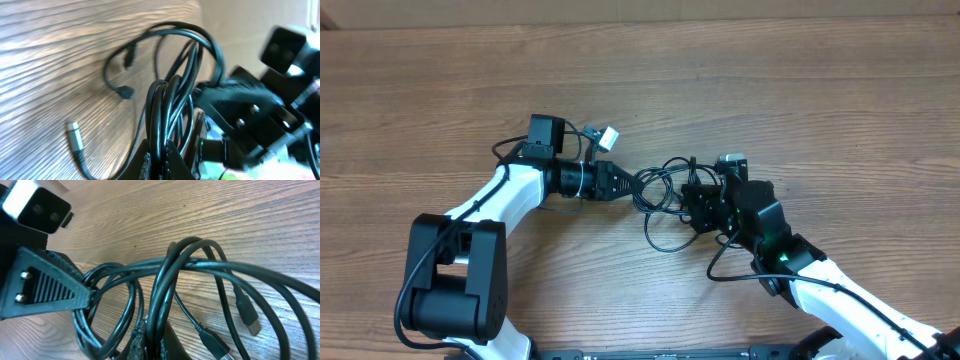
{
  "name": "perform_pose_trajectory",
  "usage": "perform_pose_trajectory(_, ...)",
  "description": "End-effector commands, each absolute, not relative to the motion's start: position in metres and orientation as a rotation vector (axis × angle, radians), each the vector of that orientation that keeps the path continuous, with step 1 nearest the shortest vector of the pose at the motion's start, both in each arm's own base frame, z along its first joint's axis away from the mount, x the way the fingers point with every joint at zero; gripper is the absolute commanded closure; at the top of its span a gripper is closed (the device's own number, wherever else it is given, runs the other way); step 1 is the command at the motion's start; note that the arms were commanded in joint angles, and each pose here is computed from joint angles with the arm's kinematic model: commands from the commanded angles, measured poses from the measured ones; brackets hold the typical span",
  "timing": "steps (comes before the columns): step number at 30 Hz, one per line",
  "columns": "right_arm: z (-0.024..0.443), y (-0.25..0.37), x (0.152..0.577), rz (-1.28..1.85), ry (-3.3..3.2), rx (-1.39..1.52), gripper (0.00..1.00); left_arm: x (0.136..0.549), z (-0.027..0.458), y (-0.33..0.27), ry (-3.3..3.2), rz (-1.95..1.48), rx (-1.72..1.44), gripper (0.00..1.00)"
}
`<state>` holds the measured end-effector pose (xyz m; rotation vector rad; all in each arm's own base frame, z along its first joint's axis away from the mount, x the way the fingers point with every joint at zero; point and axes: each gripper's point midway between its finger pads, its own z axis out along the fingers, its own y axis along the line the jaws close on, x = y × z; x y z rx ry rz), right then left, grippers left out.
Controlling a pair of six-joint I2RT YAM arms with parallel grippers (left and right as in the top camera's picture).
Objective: Untangle cables
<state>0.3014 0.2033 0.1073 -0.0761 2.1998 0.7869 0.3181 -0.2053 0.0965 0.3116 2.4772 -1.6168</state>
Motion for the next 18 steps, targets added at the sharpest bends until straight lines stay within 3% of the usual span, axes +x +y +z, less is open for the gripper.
perform_pose_trajectory(1, 0.11, 0.204, 0.303, 0.785, 2.189, -0.084, 0.96, 0.328, 0.088, -0.2, 2.583, -1.503, 0.15, 0.96)
perform_pose_trajectory(9, 0.116, 0.21, 0.303, 0.827, 2.166, -0.107, 0.96, 0.337, 0.059, -0.178, 2.754, -1.262, -0.158, 0.96)
perform_pose_trajectory(18, 0.137, 0.224, 0.302, 0.928, 2.082, -0.168, 0.96, 0.324, 0.02, -0.133, 2.934, -0.834, -0.752, 0.96)
